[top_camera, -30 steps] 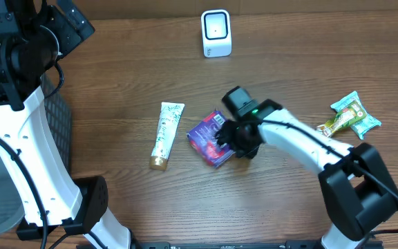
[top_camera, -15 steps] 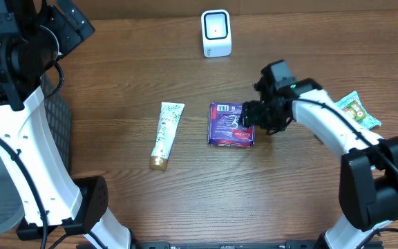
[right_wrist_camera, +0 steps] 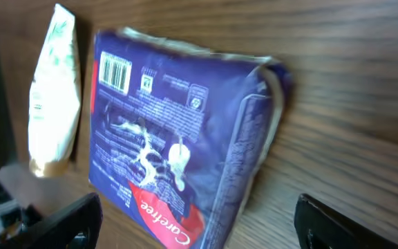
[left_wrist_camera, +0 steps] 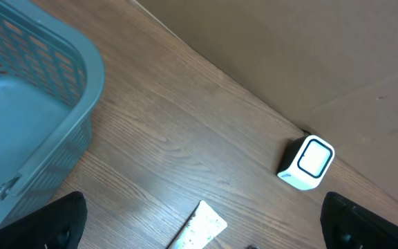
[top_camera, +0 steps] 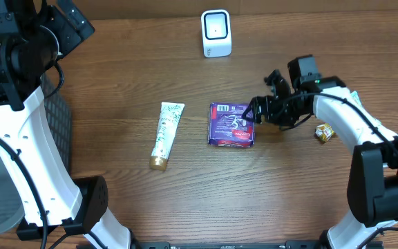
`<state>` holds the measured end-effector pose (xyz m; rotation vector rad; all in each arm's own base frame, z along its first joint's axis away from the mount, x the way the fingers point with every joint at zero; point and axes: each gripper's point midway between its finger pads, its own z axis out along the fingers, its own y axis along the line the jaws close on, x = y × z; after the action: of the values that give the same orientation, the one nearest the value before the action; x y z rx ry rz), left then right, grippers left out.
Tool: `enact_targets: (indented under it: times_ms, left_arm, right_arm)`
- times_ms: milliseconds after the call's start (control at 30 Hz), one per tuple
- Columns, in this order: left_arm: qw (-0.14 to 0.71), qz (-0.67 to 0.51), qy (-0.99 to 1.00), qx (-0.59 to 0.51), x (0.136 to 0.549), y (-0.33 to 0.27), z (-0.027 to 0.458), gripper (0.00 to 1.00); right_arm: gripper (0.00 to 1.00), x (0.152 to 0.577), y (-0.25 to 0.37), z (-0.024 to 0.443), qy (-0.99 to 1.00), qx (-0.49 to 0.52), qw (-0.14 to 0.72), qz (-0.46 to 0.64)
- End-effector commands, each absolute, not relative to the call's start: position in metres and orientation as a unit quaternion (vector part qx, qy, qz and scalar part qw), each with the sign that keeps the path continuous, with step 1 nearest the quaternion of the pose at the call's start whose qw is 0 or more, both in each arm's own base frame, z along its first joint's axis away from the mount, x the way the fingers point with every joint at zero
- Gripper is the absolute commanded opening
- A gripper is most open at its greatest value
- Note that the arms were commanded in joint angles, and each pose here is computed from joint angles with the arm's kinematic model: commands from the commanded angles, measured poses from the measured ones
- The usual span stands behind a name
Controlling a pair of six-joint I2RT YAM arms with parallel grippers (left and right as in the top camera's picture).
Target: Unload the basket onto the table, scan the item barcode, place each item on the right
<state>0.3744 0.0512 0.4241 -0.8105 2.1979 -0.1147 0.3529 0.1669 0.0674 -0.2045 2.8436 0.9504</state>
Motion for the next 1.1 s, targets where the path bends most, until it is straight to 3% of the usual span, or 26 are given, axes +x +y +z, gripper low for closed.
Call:
enact_targets:
  times_ms: [0,333,567,767,867,933,1000,1067]
  left_arm:
    - [0.389,-0.049,0.862,-0.321,0.374,0.05,0.425,1.0]
    - [0.389,-0.049,0.862,-0.321,0.374,0.05,0.425,0.99]
    - [0.389,-0.049,0.862,-0.321,0.374,0.05,0.425,1.0]
    - [0.389,-0.049,0.862,-0.321,0.374,0.05,0.425,0.99]
    - [0.389,-0.048,0.862,-0.321,0.374,0.05,0.425,1.0]
    - [0.389,-0.048,0.862,-0.321,0.374,0.05,0.425,1.0]
    - [0.389,-0.048,0.862,-0.321,0.374,0.05,0.425,1.0]
    - [0.389,-0.049,0.862,-0.321,0.374,0.05,0.425,1.0]
  right_arm:
    - [0.89,0.34,0.178,0.056,0.929,-0.093,0.056,0.353]
    - [0.85,0.337,0.182,0.036,0.923,-0.062,0.068,0.374]
    - [0.78,0.338,0.187,0.027,0.917,-0.052,0.062,0.391]
    - [0.65,0.337,0.193,0.019,0.908,-0.05,0.049,0.413]
    - [0.51,0.337,0.193,0.019,0.908,-0.051,0.05,0.414]
    - [0.37,0.337,0.193,0.019,0.908,-0.051,0.05,0.414]
    - [0.17,0.336,0.193,0.02,0.907,-0.05,0.048,0.416]
    - [0.08,0.335,0.195,0.027,0.899,-0.047,0.042,0.433]
